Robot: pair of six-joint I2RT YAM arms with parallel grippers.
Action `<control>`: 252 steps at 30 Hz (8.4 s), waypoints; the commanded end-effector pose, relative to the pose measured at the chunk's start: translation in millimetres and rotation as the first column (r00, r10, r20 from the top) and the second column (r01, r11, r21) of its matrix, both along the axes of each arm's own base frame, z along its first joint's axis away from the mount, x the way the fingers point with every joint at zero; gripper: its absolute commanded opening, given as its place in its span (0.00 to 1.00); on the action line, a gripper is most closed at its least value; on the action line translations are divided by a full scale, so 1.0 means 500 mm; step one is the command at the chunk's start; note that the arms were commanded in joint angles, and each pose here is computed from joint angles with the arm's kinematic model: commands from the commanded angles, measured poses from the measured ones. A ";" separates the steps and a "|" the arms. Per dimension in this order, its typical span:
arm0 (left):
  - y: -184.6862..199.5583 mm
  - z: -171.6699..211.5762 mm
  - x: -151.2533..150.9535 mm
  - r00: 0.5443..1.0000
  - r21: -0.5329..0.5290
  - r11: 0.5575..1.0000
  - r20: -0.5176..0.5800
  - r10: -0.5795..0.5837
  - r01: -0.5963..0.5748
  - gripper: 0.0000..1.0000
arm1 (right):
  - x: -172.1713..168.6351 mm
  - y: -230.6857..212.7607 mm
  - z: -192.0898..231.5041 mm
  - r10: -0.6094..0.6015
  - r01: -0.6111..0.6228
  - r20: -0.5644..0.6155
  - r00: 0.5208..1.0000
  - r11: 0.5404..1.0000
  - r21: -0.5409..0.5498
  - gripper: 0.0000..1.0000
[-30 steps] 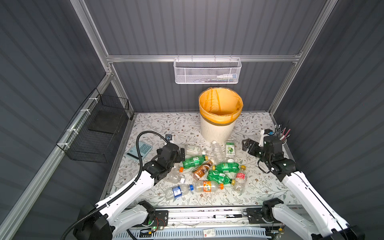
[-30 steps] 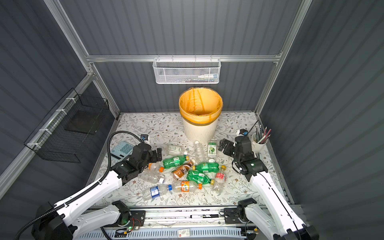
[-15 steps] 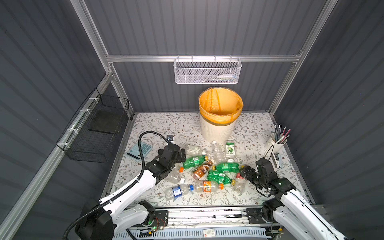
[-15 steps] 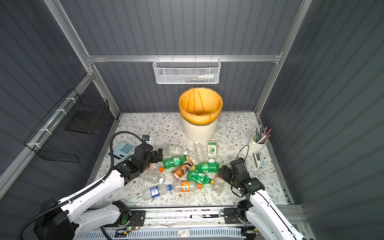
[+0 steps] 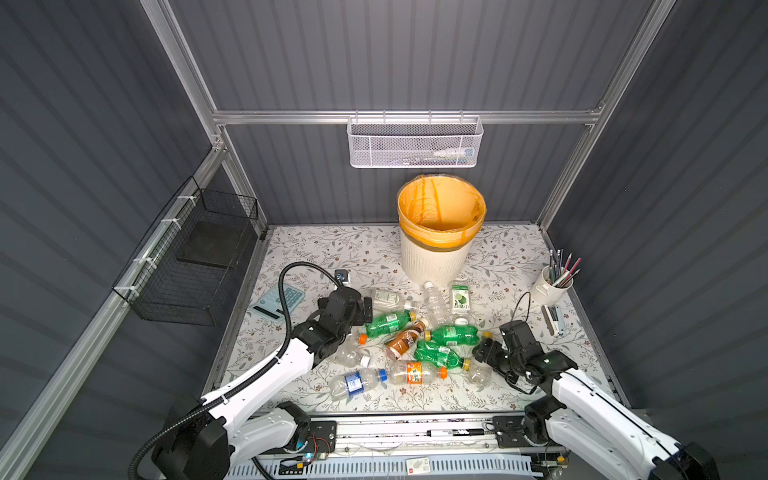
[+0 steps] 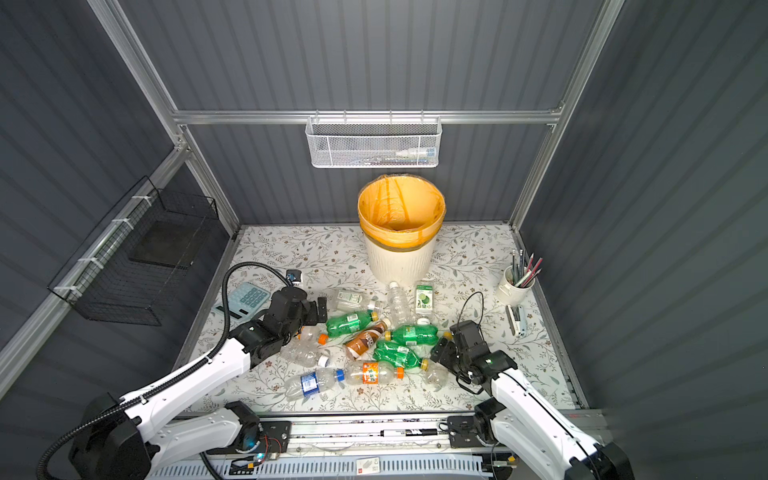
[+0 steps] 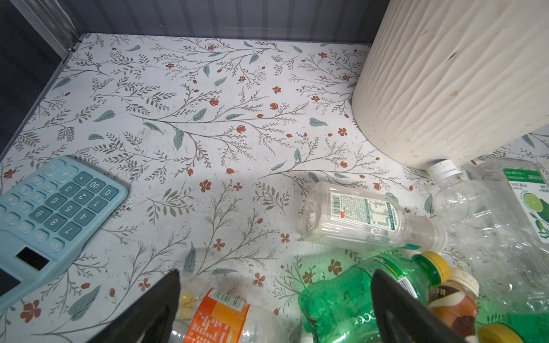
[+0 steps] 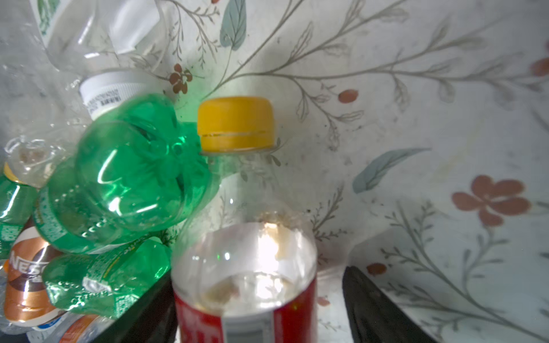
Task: Throw the plastic bottles in the bin
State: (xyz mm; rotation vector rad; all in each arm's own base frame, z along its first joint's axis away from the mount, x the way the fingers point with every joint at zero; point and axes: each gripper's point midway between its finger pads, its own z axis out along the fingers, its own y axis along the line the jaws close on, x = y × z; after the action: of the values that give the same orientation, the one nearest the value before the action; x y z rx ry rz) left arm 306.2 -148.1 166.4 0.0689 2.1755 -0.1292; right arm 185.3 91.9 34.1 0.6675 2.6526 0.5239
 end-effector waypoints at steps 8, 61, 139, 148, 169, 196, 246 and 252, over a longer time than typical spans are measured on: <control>0.002 -0.011 -0.001 1.000 0.016 1.000 -0.012 -0.007 0.007 1.00 | 0.016 -0.016 0.005 -0.006 0.009 0.056 0.998 0.999 -0.052 0.59; 0.059 -0.003 -0.018 0.995 0.072 0.993 0.007 0.096 -0.096 1.00 | 0.369 -0.035 0.629 0.161 0.036 0.764 0.625 0.972 -0.234 0.99; 0.020 -0.062 -0.021 0.997 0.013 0.999 -0.064 0.032 -0.031 1.00 | 0.343 -0.098 0.054 0.083 -0.054 0.066 0.994 0.934 -0.354 0.99; 0.025 -0.060 -0.024 0.997 0.019 0.999 -0.063 0.036 -0.035 1.00 | 0.367 -0.077 0.018 0.087 -0.076 0.016 0.996 0.935 -0.347 0.98; 0.036 -0.061 -0.029 0.997 0.023 0.998 -0.056 0.053 -0.052 1.00 | 0.393 -0.112 0.177 0.084 -0.004 0.243 0.966 0.951 -0.309 0.57; -0.009 -0.047 -0.024 0.998 -0.051 0.998 -0.060 -0.033 0.030 1.00 | 0.578 0.155 0.807 0.364 -0.275 0.706 0.608 0.930 -0.243 0.85; -0.297 -0.129 -0.323 0.462 0.502 0.215 -0.441 -0.769 0.838 0.99 | 0.258 -0.149 0.284 -0.022 0.185 0.629 0.777 0.963 -0.194 0.99; -0.322 -0.187 -0.347 0.410 0.510 0.096 -0.548 -0.729 0.854 0.93 | 0.260 -0.149 0.275 -0.028 0.181 0.619 0.785 0.966 -0.187 0.99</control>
State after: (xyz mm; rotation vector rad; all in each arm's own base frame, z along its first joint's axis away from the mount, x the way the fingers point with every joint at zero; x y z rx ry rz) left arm 135.3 -312.0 79.1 1.7754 1.9260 0.0989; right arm 314.7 17.5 174.5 0.4526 2.0071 0.2942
